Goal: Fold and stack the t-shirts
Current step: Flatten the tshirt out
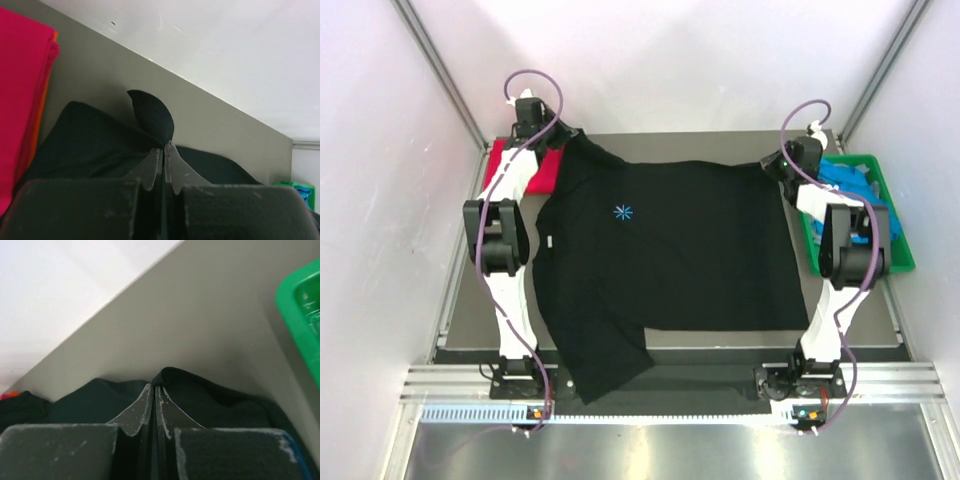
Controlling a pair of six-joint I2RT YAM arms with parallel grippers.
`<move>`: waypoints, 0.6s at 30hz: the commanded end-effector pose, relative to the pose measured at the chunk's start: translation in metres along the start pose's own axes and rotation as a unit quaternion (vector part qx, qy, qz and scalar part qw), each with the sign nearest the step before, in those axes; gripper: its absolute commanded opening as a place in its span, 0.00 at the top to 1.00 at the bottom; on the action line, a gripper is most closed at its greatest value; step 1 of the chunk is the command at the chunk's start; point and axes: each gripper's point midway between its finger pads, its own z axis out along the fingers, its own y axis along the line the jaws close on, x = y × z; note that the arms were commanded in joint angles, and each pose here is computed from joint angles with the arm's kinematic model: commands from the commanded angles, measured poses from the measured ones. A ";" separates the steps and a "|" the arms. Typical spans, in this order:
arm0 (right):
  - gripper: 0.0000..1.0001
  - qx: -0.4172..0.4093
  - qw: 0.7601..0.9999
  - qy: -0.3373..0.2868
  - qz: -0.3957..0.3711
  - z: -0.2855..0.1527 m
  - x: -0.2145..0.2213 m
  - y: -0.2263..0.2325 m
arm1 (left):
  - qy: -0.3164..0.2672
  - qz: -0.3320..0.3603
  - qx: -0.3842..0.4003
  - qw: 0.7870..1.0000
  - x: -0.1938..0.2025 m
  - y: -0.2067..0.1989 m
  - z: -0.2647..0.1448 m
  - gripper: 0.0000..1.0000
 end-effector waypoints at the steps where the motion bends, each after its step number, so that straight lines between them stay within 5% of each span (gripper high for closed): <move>1: 1.00 -0.058 0.996 -0.069 0.000 0.017 -0.059 0.028 | -0.055 0.015 0.082 0.995 -0.040 -0.045 0.004 1.00; 8: 1.00 -0.030 0.999 -0.038 0.003 0.046 -0.055 0.006 | -0.033 0.004 0.043 0.999 -0.027 -0.023 0.018 1.00; 18: 1.00 -0.014 1.000 0.004 0.017 0.026 -0.039 -0.015 | -0.039 0.024 -0.033 0.998 -0.042 0.004 -0.049 1.00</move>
